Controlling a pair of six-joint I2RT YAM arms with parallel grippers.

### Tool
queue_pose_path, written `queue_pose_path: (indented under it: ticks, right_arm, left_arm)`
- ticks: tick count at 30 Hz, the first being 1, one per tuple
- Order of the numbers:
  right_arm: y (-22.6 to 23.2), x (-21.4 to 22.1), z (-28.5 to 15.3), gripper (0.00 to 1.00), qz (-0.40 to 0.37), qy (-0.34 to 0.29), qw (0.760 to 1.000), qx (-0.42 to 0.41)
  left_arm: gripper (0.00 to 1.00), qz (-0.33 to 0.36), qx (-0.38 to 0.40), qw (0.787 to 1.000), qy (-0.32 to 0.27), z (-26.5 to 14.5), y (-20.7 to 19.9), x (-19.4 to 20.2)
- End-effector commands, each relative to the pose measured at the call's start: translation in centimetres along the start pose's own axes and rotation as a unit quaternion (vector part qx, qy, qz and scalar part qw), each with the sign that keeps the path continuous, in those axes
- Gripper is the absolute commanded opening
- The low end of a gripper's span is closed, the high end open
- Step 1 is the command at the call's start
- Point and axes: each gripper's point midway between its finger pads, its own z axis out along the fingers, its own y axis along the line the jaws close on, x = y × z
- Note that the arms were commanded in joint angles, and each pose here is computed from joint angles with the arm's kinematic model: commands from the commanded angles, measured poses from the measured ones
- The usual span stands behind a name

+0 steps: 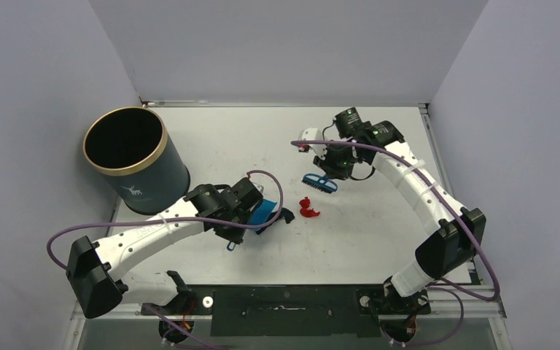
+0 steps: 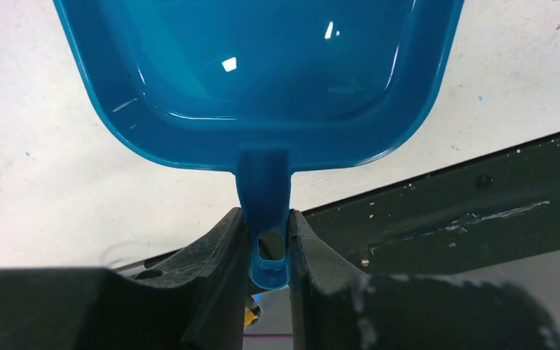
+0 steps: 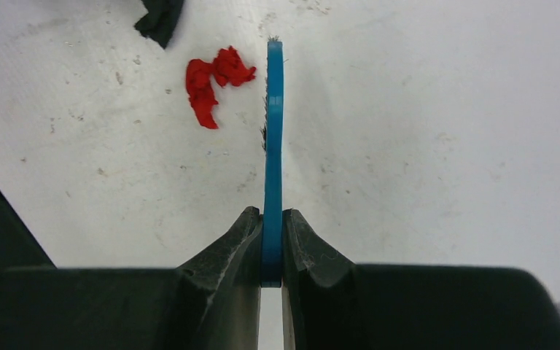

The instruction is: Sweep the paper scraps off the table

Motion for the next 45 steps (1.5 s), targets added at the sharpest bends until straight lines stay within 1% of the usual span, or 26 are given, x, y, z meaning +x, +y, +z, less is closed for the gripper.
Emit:
queue_pose_path:
  ticks: [1, 4, 7, 10, 13, 15, 17, 19, 26, 31, 35, 39, 45]
  right_arm:
    - [-2.1, 0.7, -3.4, 0.05, 0.028, -0.005, 0.998, 0.058]
    - [-3.6, 1.5, -3.2, 0.05, 0.068, 0.002, 0.994, 0.091]
    - [-4.8, 1.5, -2.8, 0.05, 0.113, 0.008, 0.987, 0.117]
    - [-6.0, 1.0, -2.3, 0.05, 0.167, 0.008, 0.977, 0.134]
    - [-6.8, 1.0, -1.4, 0.05, 0.191, 0.010, 0.971, 0.146]
    - [-7.4, 1.5, -0.5, 0.05, 0.201, 0.021, 0.967, 0.154]
    - [-7.1, 2.0, 0.7, 0.05, 0.209, 0.031, 0.967, 0.141]
    - [-6.6, 2.4, 2.2, 0.05, 0.219, 0.038, 0.966, 0.130]
    - [-3.4, 1.6, 6.6, 0.05, 0.219, 0.070, 0.969, 0.096]
    - [-0.4, 0.8, 8.9, 0.05, 0.217, 0.085, 0.970, 0.074]
    - [2.4, 0.1, 10.7, 0.05, 0.229, 0.086, 0.969, 0.028]
    - [4.3, -0.5, 11.9, 0.05, 0.237, 0.080, 0.968, -0.015]
    - [7.3, -1.8, 12.8, 0.05, 0.256, 0.060, 0.959, -0.110]
  left_arm:
    - [0.00, -0.021, 0.024, 0.999, -0.012, -2.2, -0.8, 0.1]
    - [0.00, -0.002, 0.058, 0.998, -0.002, -2.3, -2.3, 1.0]
    - [0.00, 0.021, 0.074, 0.996, 0.036, -1.4, -3.2, 2.6]
    - [0.00, 0.035, 0.058, 0.994, 0.083, -0.1, -3.1, 4.5]
    - [0.00, 0.035, 0.039, 0.990, 0.130, 0.9, -2.7, 6.3]
    - [0.00, 0.038, 0.032, 0.988, 0.146, 1.2, -2.6, 7.0]
    - [0.00, 0.037, 0.028, 0.987, 0.153, 1.4, -2.5, 7.4]
    - [0.00, 0.037, 0.033, 0.985, 0.163, 1.5, -2.6, 7.8]
    - [0.00, 0.055, 0.031, 0.976, 0.208, 1.9, -2.6, 9.2]
    - [0.00, 0.064, 0.029, 0.975, 0.211, 1.2, -2.5, 9.1]
    - [0.00, 0.076, 0.034, 0.970, 0.229, 2.2, -3.1, 9.3]
    - [0.00, 0.084, 0.008, 0.971, 0.226, 3.6, -3.1, 8.2]
    - [0.00, 0.107, 0.014, 0.972, 0.208, 5.0, -4.7, 5.5]
